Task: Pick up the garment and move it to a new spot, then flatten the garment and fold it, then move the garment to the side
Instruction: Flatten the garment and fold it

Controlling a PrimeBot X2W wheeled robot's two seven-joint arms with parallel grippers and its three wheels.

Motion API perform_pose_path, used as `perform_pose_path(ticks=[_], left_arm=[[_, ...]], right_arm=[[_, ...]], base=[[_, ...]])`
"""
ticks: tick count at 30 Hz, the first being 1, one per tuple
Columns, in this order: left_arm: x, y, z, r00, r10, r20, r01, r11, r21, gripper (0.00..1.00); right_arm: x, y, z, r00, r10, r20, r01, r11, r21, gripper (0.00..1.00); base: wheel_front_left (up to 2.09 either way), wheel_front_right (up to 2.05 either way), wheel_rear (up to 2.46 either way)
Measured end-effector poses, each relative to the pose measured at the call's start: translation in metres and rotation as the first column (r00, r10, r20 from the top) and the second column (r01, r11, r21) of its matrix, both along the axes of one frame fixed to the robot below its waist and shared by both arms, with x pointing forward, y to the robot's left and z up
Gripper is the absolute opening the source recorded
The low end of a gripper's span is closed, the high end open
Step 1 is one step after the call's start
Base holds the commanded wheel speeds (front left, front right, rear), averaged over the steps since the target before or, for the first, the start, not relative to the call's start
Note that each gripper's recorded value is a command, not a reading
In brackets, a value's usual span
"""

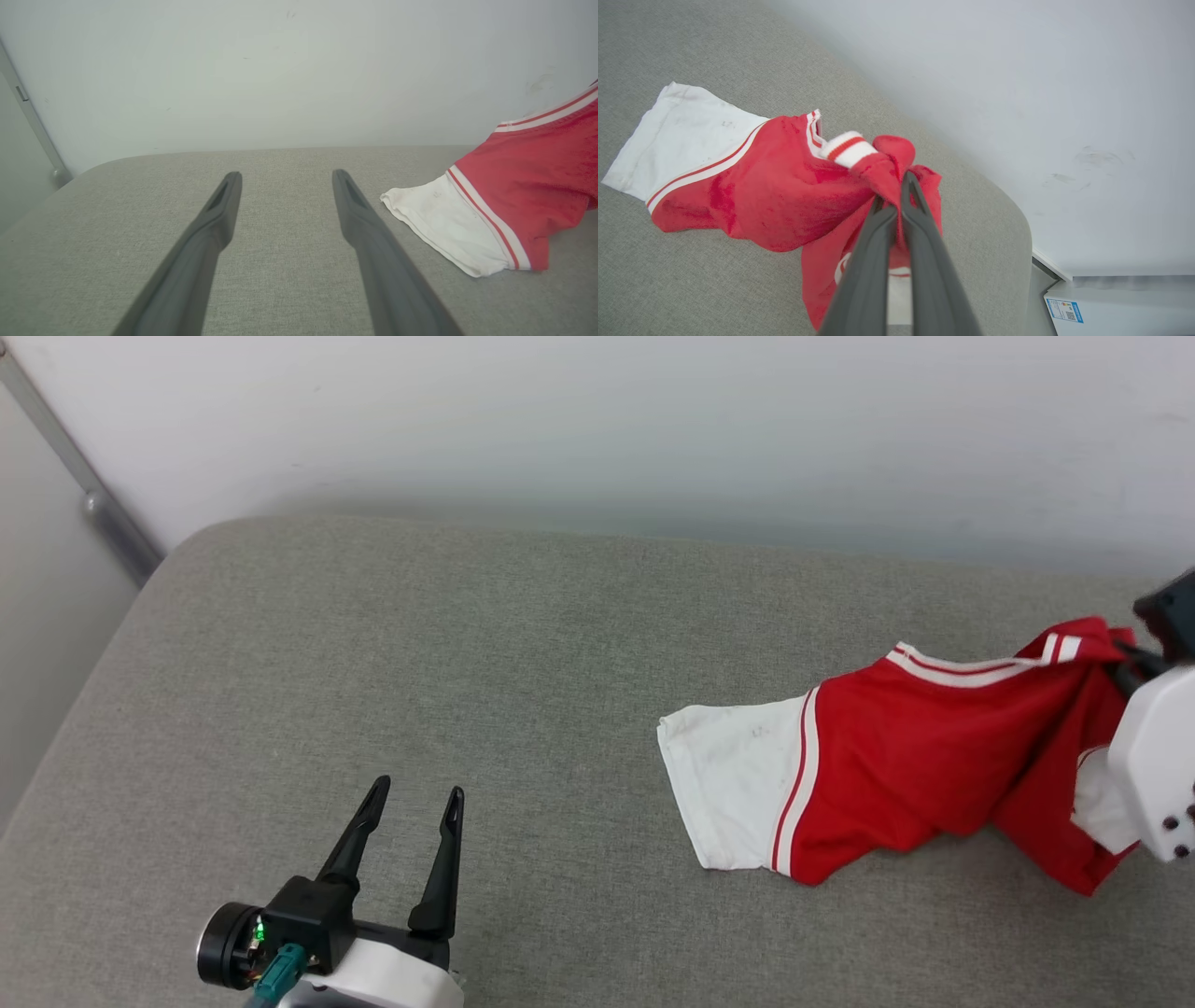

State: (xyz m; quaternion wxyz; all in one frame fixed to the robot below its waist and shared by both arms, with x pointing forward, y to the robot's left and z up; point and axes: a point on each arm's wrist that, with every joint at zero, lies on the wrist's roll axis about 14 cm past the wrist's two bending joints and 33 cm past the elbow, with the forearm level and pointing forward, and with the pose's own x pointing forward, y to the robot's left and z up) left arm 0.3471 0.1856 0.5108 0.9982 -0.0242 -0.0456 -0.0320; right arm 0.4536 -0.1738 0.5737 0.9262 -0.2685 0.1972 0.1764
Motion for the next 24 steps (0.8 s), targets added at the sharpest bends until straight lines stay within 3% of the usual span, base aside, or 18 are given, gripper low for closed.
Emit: perform_pose_path(ticks=[6, 11, 16, 17, 18, 21, 24], left_arm=[[0.005, -0.007, -0.005, 1.000, -0.018, -0.015, 0.018, 1.000, -0.009, 1.00], [0.009, -0.013, -0.010, 0.999, -0.040, -0.030, 0.040, 0.999, -0.011, 1.00], [0.015, -0.019, -0.010, 0.998, -0.061, -0.026, 0.061, 0.998, -0.008, 1.00], [0.016, -0.020, -0.010, 0.998, -0.065, -0.027, 0.065, 0.998, -0.007, 1.00], [0.016, -0.021, -0.010, 0.997, -0.068, -0.028, 0.068, 0.998, -0.006, 1.00], [0.018, -0.021, -0.010, 0.997, -0.075, -0.028, 0.075, 0.997, -0.001, 1.00], [0.019, -0.023, -0.009, 0.996, -0.084, -0.023, 0.084, 0.996, 0.003, 1.00]], right_arm=[[-0.057, 0.003, -0.079, 0.978, 0.034, -0.208, -0.029, 0.999, 0.028, 0.00], [-0.132, 0.016, -0.148, 0.894, 0.070, -0.443, -0.026, 0.994, 0.104, 0.00], [-0.164, 0.016, -0.179, 0.841, 0.055, -0.538, 0.017, 0.992, 0.129, 0.00], [-0.165, 0.016, -0.180, 0.841, 0.053, -0.539, 0.024, 0.990, 0.136, 0.42], [-0.164, 0.017, -0.181, 0.842, 0.051, -0.537, 0.035, 0.988, 0.148, 1.00], [-0.159, 0.023, -0.174, 0.857, 0.053, -0.513, 0.065, 0.976, 0.209, 1.00], [-0.141, 0.025, -0.149, 0.897, 0.052, -0.439, 0.076, 0.960, 0.270, 1.00]], base=[[0.00, 0.00, 0.00], [0.00, 0.00, 0.00], [0.00, 0.00, 0.00], [0.00, 0.00, 0.00], [0.00, 0.00, 0.00], [0.00, 0.00, 0.00], [0.00, 0.00, 0.00]])
